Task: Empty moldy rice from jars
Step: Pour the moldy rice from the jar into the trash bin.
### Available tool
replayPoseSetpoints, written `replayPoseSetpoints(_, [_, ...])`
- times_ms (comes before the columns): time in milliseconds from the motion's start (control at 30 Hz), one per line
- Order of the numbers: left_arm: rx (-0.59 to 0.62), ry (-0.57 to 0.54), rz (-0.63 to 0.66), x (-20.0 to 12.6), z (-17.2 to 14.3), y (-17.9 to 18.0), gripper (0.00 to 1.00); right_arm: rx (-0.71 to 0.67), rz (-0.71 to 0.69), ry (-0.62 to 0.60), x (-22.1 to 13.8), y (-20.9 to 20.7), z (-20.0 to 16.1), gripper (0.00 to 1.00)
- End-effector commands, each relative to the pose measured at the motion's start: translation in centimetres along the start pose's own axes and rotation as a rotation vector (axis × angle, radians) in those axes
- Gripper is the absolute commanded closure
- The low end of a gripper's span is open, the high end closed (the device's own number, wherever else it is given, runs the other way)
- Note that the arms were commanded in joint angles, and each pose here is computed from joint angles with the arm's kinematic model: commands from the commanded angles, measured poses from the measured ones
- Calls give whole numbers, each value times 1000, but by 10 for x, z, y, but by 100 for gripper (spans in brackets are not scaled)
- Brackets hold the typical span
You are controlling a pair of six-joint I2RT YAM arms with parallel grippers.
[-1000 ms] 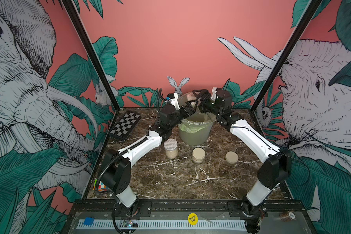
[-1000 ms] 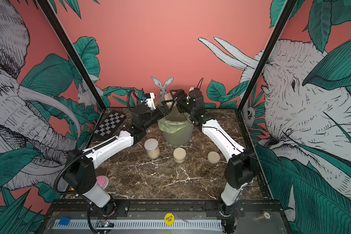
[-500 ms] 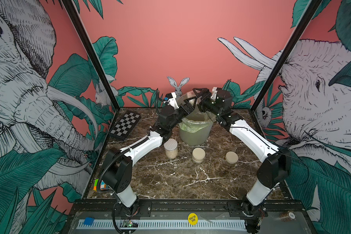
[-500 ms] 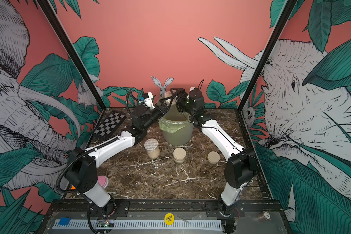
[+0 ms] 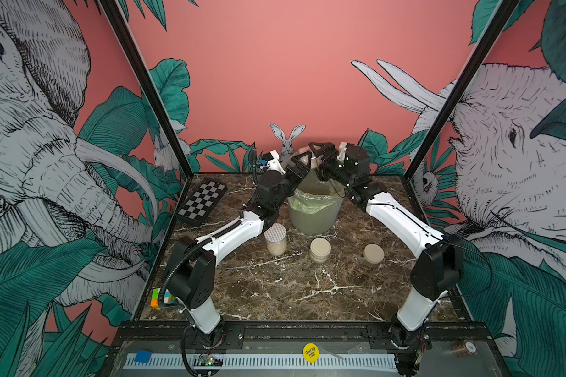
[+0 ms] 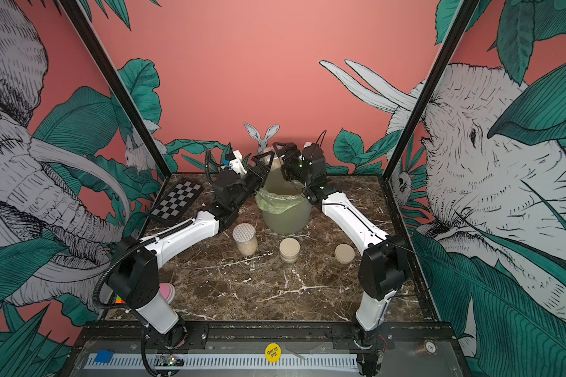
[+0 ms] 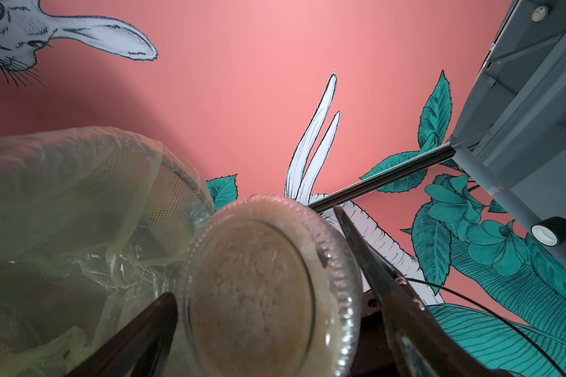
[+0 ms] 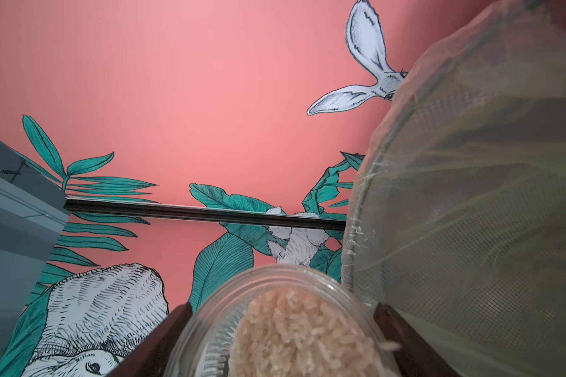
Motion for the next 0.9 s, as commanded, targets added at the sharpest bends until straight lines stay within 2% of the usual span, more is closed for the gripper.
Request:
replayPoseSetpoints(0, [-30,-28,-63,2,6,-25,0,-7,169,-7,-6,46,0,86])
replayPoseSetpoints(467, [49,-52,-85,7,-2,-37,1,85,191,4,-13,51,-4,86])
replayPoseSetpoints(867, [87,-174,-89,-1,14,-43,1,106,191,-2,-15,46,-5,86])
Point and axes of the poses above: each gripper's point midway between its finger pads, its own x axis out along the fingers, its own y axis along the line the jaws close on, z = x × y, the point moved 4 cm from there along -x, back along the fingers
